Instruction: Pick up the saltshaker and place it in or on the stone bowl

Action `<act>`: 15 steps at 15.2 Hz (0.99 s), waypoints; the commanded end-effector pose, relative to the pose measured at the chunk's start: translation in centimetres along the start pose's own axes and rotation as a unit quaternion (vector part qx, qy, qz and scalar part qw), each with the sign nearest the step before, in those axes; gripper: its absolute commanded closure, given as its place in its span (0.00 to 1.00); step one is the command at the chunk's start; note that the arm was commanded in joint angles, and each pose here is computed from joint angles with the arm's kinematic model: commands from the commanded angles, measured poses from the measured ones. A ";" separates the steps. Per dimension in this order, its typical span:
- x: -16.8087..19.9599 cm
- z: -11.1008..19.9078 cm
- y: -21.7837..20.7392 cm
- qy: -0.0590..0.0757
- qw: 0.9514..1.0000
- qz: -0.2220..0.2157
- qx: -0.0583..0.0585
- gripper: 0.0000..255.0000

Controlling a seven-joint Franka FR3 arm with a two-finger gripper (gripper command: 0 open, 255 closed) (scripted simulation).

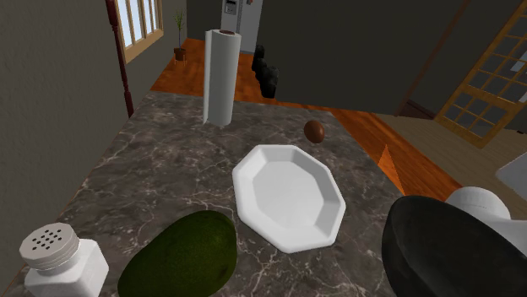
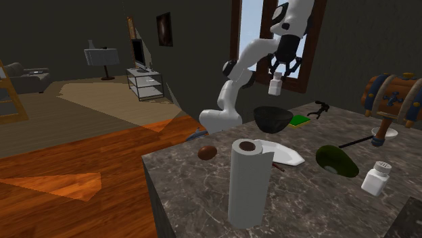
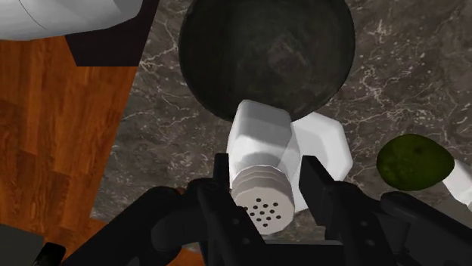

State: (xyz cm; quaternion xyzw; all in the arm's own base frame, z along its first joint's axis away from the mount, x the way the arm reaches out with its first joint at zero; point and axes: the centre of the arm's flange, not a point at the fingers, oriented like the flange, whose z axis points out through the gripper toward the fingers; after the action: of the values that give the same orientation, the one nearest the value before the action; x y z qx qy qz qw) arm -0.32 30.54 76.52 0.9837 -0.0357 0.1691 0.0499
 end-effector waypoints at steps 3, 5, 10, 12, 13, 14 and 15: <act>-1.2 1.4 -0.2 0.000 1.000 0.000 0.000 1.00; -1.5 2.4 -0.3 0.000 1.000 0.000 0.000 1.00; -2.4 4.8 -0.6 0.000 1.000 0.000 0.000 1.00; -2.8 5.8 -0.6 0.000 1.000 0.000 0.000 1.00; -3.0 6.3 -0.7 0.000 1.000 0.000 0.000 1.00; -3.1 6.8 -0.7 0.000 1.000 0.000 0.000 1.00; -3.3 7.3 -0.8 0.000 1.000 0.000 0.000 1.00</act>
State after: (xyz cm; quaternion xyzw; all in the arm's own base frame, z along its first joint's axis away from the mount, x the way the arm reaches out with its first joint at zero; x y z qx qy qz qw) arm -1.00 30.64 68.99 0.9837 -0.0358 0.1687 0.0503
